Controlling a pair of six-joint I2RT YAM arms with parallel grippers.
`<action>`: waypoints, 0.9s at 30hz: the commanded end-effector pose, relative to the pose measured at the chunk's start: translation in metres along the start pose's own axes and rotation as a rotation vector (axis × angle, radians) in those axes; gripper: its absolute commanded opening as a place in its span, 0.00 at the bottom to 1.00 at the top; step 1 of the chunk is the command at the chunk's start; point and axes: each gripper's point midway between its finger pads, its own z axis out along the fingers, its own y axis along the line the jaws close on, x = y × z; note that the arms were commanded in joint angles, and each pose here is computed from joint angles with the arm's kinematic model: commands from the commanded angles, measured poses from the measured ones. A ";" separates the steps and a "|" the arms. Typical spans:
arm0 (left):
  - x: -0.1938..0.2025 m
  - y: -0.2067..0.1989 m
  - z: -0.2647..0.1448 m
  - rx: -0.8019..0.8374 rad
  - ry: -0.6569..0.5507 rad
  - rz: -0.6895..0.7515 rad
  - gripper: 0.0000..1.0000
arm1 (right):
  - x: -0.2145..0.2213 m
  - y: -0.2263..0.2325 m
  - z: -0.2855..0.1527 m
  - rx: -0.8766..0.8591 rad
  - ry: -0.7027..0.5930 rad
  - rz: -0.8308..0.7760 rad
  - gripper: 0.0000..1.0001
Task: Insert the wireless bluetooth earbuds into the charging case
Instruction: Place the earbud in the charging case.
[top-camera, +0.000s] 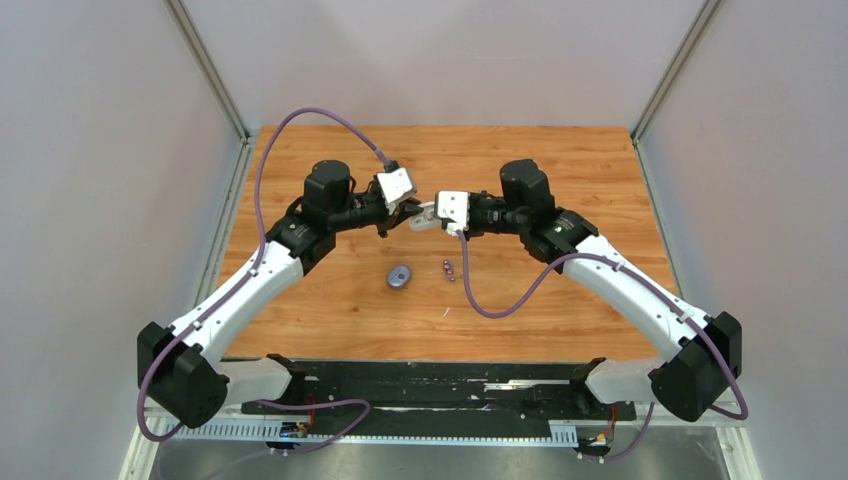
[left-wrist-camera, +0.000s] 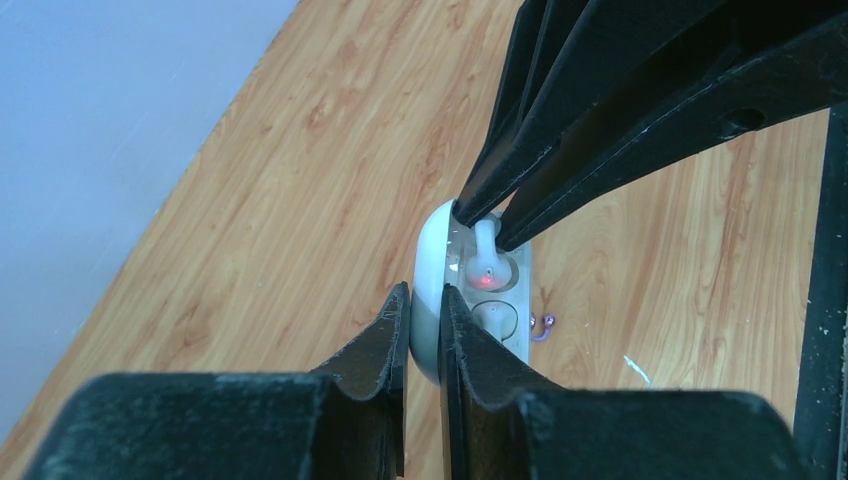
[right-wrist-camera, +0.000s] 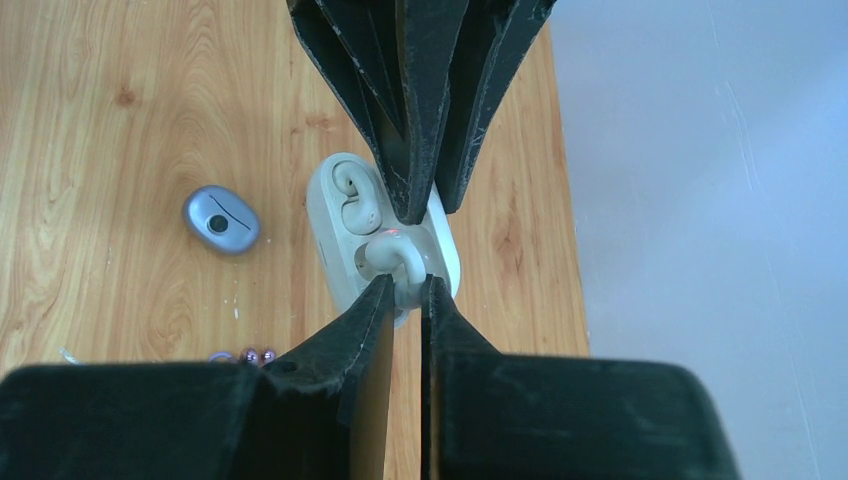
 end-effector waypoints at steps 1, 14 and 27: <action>-0.033 0.005 -0.007 -0.032 -0.099 0.065 0.00 | 0.002 -0.004 -0.001 -0.004 0.032 -0.028 0.00; -0.033 0.005 -0.006 -0.028 -0.099 0.055 0.00 | 0.009 0.008 -0.001 -0.072 0.049 -0.063 0.01; -0.033 0.006 -0.002 -0.018 -0.093 0.036 0.00 | 0.005 0.012 0.008 -0.118 0.036 -0.067 0.03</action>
